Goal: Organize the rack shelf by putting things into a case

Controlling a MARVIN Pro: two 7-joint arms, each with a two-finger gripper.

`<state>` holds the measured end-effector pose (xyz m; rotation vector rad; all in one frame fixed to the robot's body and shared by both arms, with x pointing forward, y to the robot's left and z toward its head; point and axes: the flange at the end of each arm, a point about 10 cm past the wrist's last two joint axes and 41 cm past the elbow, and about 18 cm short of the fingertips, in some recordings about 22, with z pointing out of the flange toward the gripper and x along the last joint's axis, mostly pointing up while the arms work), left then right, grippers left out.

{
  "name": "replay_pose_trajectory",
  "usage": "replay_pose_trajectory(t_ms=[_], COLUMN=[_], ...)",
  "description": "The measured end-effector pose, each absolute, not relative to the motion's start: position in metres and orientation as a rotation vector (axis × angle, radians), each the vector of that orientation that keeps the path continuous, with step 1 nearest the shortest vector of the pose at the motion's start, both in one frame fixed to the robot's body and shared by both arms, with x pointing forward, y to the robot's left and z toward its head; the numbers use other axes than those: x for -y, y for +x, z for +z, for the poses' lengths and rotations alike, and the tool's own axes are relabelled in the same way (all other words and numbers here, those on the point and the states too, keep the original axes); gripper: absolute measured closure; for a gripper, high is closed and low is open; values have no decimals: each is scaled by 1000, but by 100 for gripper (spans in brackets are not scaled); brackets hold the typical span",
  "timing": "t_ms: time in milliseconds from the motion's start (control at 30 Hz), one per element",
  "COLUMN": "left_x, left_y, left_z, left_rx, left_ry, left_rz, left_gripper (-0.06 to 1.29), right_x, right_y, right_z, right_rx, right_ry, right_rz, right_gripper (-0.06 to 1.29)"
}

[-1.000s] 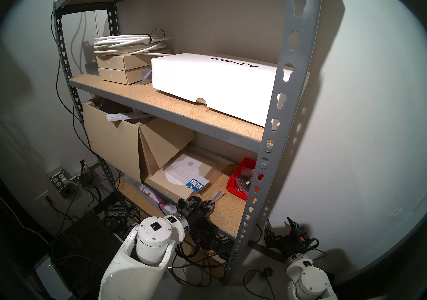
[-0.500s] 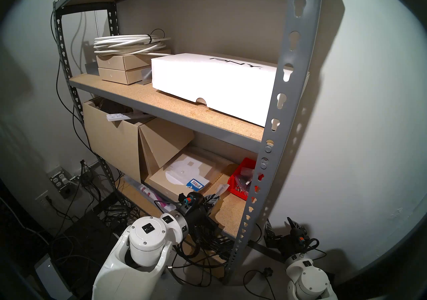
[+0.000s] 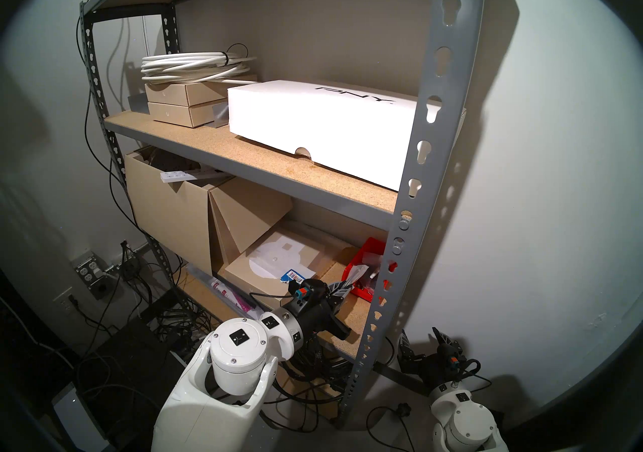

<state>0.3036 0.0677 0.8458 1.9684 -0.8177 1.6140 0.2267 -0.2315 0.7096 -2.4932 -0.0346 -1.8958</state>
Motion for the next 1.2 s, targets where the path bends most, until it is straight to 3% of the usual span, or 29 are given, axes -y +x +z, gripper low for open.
replay_pose_trajectory(t_ms=[1200], left_x=[-37], left_y=[360], left_z=[856], left_rx=[576], left_ry=[1954], left_rz=[1435], left_gripper=[120], right_x=[231], right_y=[227], right_z=[710], right_rx=[35], right_ry=[-2493], right_rz=[-1896], right_gripper=[-3])
